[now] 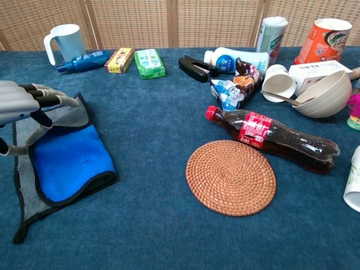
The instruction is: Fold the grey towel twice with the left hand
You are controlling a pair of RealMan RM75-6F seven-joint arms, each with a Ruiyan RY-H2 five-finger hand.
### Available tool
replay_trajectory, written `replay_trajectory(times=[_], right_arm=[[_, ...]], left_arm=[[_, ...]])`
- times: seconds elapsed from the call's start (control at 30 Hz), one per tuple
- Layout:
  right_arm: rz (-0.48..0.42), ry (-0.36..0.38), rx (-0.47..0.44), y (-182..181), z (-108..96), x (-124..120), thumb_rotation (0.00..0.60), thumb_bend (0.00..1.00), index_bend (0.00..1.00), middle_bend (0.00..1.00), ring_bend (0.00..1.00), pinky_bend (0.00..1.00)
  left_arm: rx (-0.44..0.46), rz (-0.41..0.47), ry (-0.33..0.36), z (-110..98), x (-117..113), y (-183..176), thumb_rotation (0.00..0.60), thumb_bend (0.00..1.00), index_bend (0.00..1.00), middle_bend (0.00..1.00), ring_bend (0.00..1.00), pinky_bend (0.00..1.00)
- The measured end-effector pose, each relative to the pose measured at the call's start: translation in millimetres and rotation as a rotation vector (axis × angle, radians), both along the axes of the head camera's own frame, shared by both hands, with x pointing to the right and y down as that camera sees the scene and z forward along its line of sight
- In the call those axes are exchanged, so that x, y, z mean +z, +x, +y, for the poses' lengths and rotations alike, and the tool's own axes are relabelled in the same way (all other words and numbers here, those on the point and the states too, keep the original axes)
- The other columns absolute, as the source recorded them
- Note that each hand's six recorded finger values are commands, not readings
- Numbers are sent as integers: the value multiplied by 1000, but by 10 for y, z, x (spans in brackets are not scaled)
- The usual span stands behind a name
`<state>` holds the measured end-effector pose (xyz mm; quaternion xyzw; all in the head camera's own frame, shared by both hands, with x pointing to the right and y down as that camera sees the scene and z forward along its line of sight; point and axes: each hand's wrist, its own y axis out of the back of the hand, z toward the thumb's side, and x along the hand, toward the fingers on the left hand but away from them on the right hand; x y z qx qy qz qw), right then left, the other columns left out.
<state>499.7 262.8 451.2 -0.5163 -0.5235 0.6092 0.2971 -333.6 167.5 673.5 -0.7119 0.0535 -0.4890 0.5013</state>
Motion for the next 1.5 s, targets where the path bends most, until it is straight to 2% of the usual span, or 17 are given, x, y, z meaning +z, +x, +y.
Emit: replay_trajectory(times=[0.47, 0.83, 1.3, 1.5], right_arm=[[0, -1, 0, -5, 0, 4, 600, 0, 0, 0, 0, 0], [0, -3, -6, -21, 3, 7, 600, 0, 0, 0, 0, 0], [0, -3, -9, -30, 9, -3, 600, 0, 0, 0, 0, 0], [1, -3, -9, -33, 9, -4, 600, 0, 0, 0, 0, 0]], left_arm=[[-28, -3, -32, 145, 27, -150, 600, 369, 653, 0, 0, 99], [-46, -12, -37, 136, 36, -211, 600, 369, 640, 0, 0, 100], [-46, 6, -28, 135, 10, -239, 600, 375, 366, 0, 0, 106], [-22, 18, -3, 103, -7, -196, 600, 376, 305, 0, 0, 123]])
